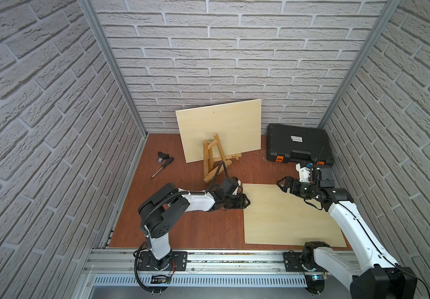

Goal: Disassemble the easel
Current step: Place the drawing board at the corner of the board, then pick up the easel at the center of the board.

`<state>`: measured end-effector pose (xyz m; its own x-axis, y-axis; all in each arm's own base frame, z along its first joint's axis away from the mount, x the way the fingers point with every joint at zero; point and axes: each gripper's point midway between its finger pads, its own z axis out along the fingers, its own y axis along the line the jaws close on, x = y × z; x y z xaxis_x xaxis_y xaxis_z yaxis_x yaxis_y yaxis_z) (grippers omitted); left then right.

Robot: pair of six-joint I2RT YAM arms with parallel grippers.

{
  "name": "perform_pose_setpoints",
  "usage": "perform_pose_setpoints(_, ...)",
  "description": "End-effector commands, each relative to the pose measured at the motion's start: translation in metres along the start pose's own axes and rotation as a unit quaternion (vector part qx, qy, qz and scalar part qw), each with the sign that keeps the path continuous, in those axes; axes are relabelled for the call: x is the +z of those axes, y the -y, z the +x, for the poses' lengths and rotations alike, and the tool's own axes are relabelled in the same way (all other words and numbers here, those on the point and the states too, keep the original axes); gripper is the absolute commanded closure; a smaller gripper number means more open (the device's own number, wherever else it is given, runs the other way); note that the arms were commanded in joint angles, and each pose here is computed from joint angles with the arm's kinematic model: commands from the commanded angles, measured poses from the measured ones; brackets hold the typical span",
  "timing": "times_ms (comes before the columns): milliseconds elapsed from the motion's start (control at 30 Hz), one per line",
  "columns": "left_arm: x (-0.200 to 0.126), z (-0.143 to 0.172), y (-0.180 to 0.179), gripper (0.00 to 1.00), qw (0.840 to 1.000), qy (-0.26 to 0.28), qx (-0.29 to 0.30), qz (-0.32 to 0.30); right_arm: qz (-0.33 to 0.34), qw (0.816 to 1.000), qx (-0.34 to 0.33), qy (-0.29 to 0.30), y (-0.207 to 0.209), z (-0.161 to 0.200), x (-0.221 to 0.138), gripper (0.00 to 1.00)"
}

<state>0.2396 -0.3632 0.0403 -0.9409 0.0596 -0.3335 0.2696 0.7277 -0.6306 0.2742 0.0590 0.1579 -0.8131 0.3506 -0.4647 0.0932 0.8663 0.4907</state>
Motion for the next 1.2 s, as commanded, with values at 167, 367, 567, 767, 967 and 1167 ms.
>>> perform_pose_setpoints(167, -0.043, 0.005, -0.034, 0.27, 0.997, 0.036, 0.007, -0.073, -0.048, 0.998, -0.037, 0.015, -0.045, -0.008, 0.024, 0.05)
perform_pose_setpoints(367, -0.104, -0.001, -0.069, 0.26, 0.989, 0.093, -0.016, -0.112, -0.072, 0.994, -0.085, 0.009, -0.095, -0.013, 0.053, 0.06)
perform_pose_setpoints(567, -0.175, -0.009, -0.109, 0.24, 0.972, 0.156, -0.05, -0.169, -0.1, 0.99, -0.101, 0.009, -0.145, -0.023, 0.1, 0.08)
perform_pose_setpoints(767, -0.226, -0.012, -0.14, 0.23, 0.956, 0.207, -0.093, -0.187, -0.132, 0.988, -0.083, 0.013, -0.193, -0.02, 0.152, 0.1)
perform_pose_setpoints(967, -0.237, -0.017, -0.152, 0.23, 0.954, 0.211, -0.102, -0.19, -0.148, 0.989, -0.002, 0.03, -0.2, -0.019, 0.207, 0.11)
perform_pose_setpoints(1167, -0.239, -0.025, -0.156, 0.22, 0.952, 0.219, -0.101, -0.186, -0.153, 0.986, 0.037, 0.047, -0.206, -0.015, 0.249, 0.12)
